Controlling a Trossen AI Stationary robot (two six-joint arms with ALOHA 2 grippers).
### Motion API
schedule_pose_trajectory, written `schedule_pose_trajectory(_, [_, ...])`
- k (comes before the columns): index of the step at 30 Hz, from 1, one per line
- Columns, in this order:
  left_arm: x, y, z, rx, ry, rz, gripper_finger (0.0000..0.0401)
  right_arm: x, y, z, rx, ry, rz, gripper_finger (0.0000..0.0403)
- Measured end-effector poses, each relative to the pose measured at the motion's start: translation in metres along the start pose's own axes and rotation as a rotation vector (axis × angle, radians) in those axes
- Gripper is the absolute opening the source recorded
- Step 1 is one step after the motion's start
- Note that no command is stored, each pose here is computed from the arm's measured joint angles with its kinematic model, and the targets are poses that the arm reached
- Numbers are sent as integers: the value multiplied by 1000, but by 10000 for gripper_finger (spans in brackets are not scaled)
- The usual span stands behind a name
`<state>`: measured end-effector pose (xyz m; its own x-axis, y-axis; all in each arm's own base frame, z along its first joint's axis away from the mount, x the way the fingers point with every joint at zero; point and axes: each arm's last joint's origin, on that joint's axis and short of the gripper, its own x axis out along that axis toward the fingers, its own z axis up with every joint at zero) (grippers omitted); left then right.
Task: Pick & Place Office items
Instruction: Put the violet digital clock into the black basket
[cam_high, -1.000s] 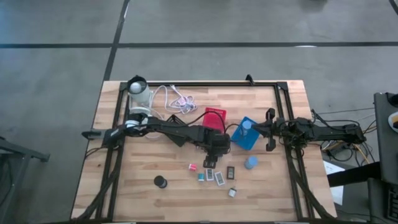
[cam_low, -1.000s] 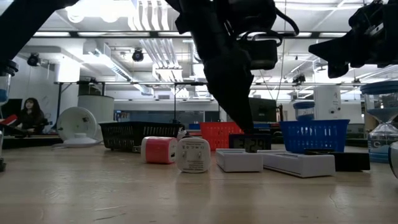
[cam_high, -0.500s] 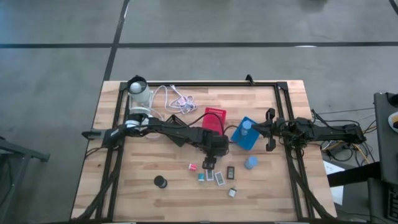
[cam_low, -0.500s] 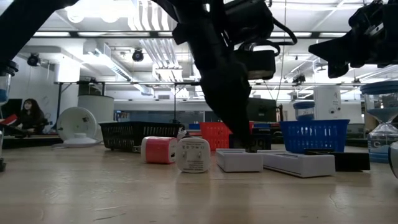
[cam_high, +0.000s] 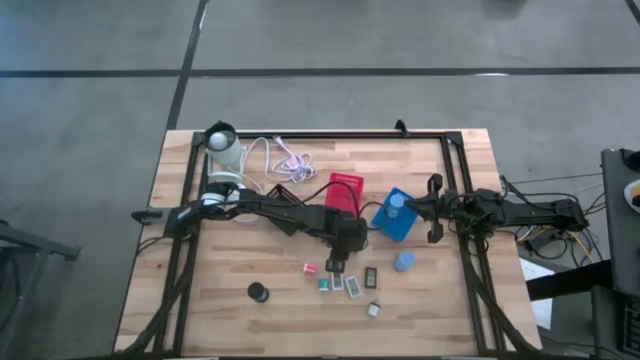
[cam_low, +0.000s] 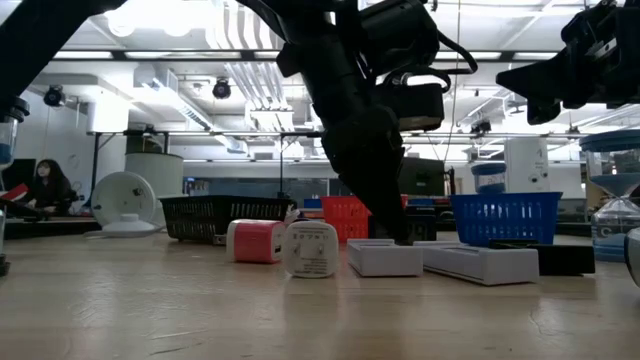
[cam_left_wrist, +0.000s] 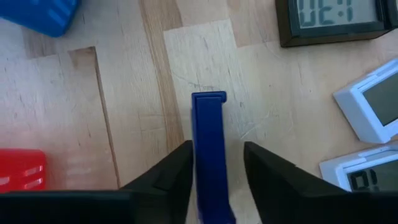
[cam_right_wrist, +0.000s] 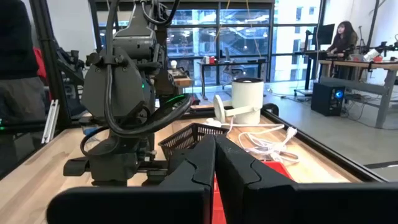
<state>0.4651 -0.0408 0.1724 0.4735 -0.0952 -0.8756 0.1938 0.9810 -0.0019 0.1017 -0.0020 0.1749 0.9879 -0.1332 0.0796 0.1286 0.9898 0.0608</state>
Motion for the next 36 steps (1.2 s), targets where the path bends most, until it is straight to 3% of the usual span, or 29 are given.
schedule_pose_trajectory(10, [-1,0,2,37,-5,1,57,0,0,0,-4,0,0,8])
schedule_pose_trajectory(21, [-22,0,15,45,-58,9,65,0,0,-1,-6,16,-1,8])
schedule_pose_trajectory(26, [-55,-1,25,75,-130,17,61,0,0,-2,-7,18,0,8])
schedule_pose_trajectory(36, [-161,-6,34,92,-345,40,63,0,0,-1,-10,15,-1,8])
